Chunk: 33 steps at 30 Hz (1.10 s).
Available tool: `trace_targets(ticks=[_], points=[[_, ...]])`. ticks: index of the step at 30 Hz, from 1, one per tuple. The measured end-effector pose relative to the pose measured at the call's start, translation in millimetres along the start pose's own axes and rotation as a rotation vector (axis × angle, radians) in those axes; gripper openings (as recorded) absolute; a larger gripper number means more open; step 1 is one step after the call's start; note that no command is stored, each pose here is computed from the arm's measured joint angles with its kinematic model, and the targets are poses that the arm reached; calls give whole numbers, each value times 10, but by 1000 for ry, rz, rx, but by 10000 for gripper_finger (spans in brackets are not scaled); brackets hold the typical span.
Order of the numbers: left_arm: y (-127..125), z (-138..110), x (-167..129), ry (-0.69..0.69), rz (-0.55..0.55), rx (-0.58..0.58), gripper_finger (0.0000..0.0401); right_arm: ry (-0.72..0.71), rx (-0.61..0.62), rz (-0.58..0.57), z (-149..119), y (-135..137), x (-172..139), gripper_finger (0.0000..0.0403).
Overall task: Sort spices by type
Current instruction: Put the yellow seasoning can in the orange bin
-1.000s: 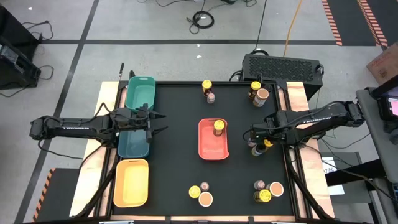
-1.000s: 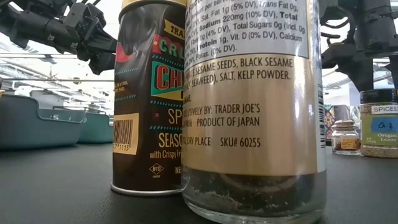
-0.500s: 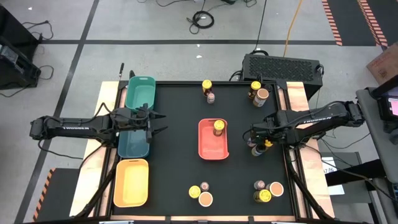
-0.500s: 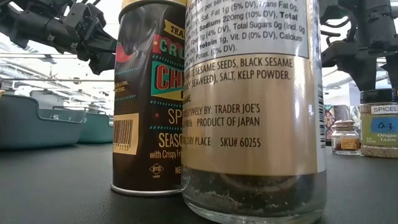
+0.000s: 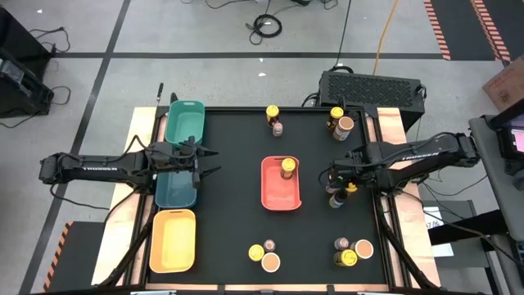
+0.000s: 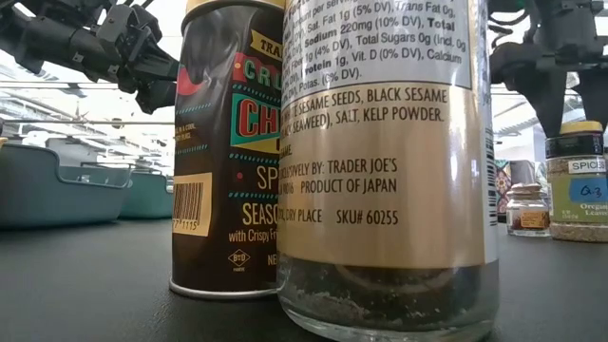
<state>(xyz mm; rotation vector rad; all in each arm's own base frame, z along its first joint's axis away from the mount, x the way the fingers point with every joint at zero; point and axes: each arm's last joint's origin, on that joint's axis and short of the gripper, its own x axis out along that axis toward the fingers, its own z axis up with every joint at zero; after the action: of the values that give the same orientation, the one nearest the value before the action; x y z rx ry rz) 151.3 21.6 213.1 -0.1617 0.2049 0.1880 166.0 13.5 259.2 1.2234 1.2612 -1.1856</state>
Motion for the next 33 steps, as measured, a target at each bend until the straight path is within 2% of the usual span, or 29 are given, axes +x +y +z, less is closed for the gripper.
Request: trace_targets(ticks=[9, 17, 21, 28, 33], points=[[0, 0, 0, 0, 0, 0, 286, -26, -41, 69, 65, 22, -364, 212], [0, 0, 0, 0, 0, 0, 286, -67, -81, 207, 156, 58, -737, 212], [1, 1, 0, -1, 1, 0, 286, -109, -145, 314, 197, 120, -875, 212], [0, 1, 0, -1, 1, 1, 286, -183, -328, 555, 254, 479, -953, 212], [0, 1, 0, -1, 0, 1, 286, -173, -480, 659, 305, 801, -890, 212]])
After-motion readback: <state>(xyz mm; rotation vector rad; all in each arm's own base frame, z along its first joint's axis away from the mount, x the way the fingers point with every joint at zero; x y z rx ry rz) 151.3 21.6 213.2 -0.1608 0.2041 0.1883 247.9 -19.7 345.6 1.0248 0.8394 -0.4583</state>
